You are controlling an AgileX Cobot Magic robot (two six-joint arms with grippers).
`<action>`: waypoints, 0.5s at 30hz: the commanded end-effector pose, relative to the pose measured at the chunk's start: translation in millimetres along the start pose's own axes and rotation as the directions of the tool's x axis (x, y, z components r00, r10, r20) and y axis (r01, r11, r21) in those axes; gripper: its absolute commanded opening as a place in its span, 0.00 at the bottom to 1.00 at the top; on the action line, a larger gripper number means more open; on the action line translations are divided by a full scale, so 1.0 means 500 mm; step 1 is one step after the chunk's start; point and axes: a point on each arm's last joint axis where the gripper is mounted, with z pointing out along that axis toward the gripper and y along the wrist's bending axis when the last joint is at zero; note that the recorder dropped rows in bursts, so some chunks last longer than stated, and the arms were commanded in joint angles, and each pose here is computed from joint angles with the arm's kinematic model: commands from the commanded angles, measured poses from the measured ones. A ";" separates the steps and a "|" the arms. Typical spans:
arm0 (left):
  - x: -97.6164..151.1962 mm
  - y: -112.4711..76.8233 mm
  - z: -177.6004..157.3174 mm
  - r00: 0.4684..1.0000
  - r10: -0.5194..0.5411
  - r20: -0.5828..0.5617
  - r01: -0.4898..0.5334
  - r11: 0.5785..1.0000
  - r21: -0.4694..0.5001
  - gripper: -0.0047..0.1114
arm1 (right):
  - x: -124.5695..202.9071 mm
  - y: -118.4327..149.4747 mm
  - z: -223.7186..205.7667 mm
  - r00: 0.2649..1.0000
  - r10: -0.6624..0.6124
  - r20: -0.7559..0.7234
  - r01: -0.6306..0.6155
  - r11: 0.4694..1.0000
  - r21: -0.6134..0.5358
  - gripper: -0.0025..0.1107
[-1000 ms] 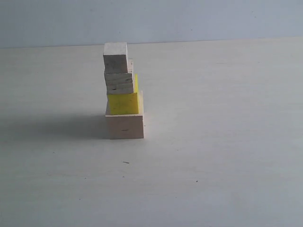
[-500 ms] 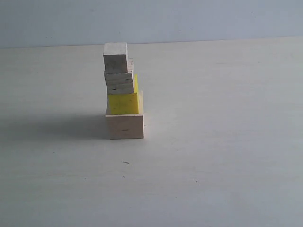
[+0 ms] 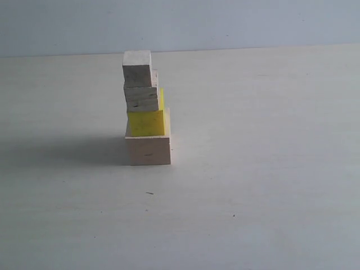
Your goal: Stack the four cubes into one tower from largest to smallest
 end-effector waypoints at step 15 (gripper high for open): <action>0.000 0.000 0.000 1.000 0.000 0.008 0.000 1.000 0.005 0.04 | 0.104 -0.021 -0.021 0.992 0.121 0.034 -0.126 0.934 0.334 0.02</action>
